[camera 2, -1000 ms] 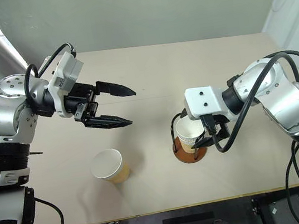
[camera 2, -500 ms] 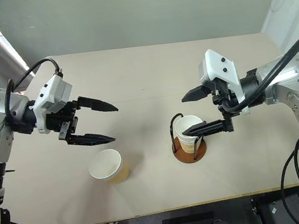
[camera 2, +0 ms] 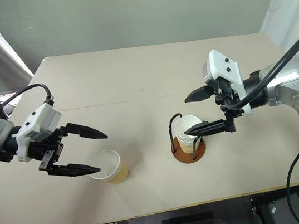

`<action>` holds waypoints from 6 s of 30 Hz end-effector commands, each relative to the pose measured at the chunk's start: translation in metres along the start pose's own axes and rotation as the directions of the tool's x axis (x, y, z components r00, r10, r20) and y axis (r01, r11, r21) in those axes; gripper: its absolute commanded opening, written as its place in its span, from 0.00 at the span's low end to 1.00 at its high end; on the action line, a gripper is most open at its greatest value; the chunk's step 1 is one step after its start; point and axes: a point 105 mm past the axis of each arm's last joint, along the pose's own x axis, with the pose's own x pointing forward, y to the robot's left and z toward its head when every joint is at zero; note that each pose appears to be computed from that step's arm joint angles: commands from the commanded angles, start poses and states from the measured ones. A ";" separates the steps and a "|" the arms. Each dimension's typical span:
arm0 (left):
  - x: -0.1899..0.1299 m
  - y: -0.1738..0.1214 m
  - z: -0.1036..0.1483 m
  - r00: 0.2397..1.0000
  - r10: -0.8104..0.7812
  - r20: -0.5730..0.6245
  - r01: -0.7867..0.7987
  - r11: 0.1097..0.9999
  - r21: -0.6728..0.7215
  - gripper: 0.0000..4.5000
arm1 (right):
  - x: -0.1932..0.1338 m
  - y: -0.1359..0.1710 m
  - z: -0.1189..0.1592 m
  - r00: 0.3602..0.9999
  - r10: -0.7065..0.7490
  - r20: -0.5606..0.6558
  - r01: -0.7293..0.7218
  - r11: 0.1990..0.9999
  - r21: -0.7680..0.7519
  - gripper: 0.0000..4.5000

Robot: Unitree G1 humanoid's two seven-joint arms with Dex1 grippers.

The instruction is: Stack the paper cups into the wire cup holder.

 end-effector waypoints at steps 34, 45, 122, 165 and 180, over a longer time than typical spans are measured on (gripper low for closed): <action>0.032 -0.022 -0.017 0.982 -0.158 -0.106 0.167 0.982 0.083 1.00 | -0.035 -0.018 -0.020 0.992 -0.108 0.070 0.106 0.994 0.042 0.99; 0.034 -0.017 -0.021 0.969 -0.140 -0.204 0.169 0.977 0.131 1.00 | -0.039 -0.017 -0.025 0.988 -0.138 0.067 0.134 0.989 0.061 0.99; 0.044 0.043 0.134 0.941 -0.222 0.255 0.108 0.912 0.396 0.01 | -0.059 -0.017 -0.054 0.984 -0.180 -0.006 0.179 0.974 0.140 1.00; 0.134 0.064 0.133 0.943 -0.330 -0.050 0.287 0.726 0.624 0.01 | -0.101 -0.014 -0.020 0.940 -0.341 0.000 0.341 0.938 0.058 1.00; 0.145 0.059 0.131 0.924 -0.381 -0.041 0.330 0.738 0.588 0.61 | -0.103 -0.015 -0.026 0.936 -0.351 -0.026 0.352 0.932 0.088 1.00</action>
